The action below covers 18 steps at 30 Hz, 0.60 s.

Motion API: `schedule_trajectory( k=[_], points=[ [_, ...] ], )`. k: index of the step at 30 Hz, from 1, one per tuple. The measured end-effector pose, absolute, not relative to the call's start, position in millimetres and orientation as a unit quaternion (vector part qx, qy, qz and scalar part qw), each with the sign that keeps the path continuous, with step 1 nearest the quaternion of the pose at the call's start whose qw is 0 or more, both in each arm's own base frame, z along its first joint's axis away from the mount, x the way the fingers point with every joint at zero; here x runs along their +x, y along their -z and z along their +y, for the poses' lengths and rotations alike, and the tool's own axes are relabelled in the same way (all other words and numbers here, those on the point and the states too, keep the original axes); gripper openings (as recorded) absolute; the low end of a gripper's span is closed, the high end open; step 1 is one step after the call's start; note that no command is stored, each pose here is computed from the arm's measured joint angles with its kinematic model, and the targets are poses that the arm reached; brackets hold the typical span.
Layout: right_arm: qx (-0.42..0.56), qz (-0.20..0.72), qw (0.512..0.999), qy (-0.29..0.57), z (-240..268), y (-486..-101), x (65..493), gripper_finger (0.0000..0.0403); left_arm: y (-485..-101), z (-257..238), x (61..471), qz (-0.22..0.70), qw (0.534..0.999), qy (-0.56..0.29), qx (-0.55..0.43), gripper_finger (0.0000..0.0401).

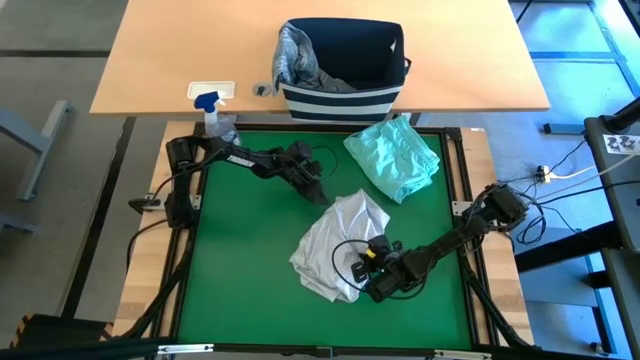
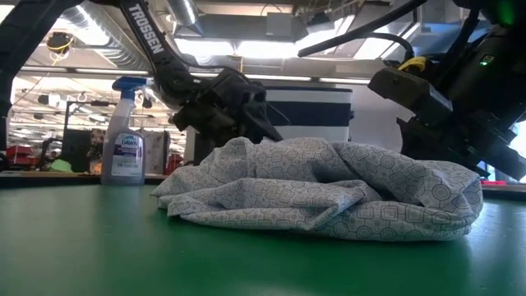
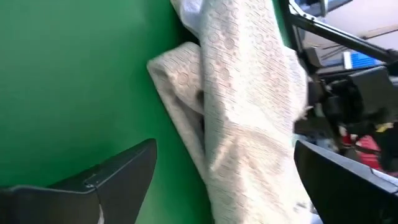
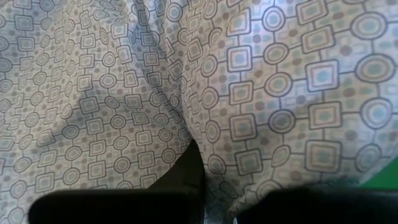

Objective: Fold laundry
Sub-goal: Stack the white polo shirt on top of the blue short

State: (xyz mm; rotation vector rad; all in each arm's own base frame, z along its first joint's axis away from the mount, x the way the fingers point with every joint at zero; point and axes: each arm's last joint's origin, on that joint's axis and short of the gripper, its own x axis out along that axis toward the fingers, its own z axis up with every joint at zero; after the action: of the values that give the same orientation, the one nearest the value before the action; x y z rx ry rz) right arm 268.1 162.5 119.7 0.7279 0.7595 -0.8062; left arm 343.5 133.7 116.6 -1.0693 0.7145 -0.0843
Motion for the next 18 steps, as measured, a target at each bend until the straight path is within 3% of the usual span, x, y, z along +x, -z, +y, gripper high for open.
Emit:
schedule_trajectory(
  k=[9,18],
  points=[
    [0.33,0.356,0.792,0.372,162.5,-119.5,268.0,0.0044,-119.0,117.1,348.8,0.345,0.791,0.077,-0.499,0.0373],
    [0.327,0.357,0.793,0.369,164.6,-119.5,266.6,0.0044,-112.2,68.6,359.8,0.391,0.8,0.024,-0.455,0.0373]
  ],
)
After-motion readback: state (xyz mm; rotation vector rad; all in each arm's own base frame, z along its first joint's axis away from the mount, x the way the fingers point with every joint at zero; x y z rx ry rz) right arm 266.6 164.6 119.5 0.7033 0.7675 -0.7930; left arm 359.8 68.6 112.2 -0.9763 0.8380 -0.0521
